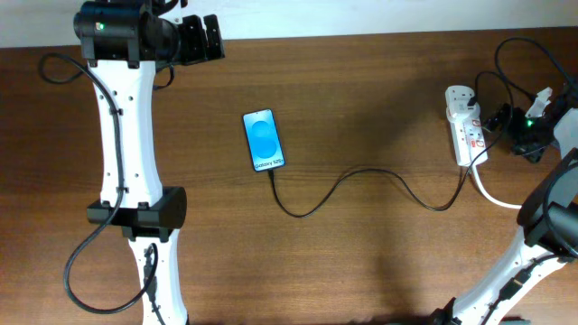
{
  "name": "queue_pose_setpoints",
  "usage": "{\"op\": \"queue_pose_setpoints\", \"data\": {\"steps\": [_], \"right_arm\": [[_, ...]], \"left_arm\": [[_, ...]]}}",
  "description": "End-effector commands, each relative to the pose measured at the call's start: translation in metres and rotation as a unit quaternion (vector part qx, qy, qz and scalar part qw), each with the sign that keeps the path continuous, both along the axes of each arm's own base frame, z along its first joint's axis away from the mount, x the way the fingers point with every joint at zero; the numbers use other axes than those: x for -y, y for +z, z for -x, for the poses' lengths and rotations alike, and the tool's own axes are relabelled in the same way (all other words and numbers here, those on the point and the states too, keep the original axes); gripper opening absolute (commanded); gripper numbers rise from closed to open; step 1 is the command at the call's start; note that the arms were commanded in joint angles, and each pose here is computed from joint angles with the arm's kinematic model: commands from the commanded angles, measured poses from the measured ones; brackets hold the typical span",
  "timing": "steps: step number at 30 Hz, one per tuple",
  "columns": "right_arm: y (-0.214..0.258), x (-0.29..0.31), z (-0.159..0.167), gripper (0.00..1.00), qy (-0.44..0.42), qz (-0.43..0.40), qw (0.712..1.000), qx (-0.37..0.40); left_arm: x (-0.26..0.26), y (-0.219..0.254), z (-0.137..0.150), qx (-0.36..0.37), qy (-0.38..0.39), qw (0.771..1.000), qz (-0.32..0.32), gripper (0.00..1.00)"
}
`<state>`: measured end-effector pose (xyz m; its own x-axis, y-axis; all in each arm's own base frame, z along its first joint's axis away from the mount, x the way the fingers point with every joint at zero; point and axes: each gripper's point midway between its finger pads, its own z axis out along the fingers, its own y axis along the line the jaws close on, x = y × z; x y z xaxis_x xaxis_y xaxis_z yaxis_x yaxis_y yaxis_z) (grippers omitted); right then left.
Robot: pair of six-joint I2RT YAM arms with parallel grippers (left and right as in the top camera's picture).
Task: Plug charger to phone and switch on socket
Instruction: 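Press the orange switch on the power strip with the right gripper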
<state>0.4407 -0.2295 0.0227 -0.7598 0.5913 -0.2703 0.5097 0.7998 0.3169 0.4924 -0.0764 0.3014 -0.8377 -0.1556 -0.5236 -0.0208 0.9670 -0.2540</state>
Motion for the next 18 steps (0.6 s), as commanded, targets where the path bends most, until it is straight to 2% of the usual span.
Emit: {"op": "queue_pose_setpoints", "data": {"steps": [1, 18], "right_arm": [[0.0002, -0.008, -0.009, 0.97, 0.014, -0.002, 1.0, 0.006], [-0.0026, -0.0042, -0.0133, 0.97, 0.016, 0.03, 0.999, 0.0]], "left_arm": [[-0.0032, 0.0069, 0.002, 0.009, 0.001, 1.0, -0.006, 0.99], [-0.0032, 0.0069, 0.002, 0.009, 0.001, 1.0, -0.006, 0.99]]}}
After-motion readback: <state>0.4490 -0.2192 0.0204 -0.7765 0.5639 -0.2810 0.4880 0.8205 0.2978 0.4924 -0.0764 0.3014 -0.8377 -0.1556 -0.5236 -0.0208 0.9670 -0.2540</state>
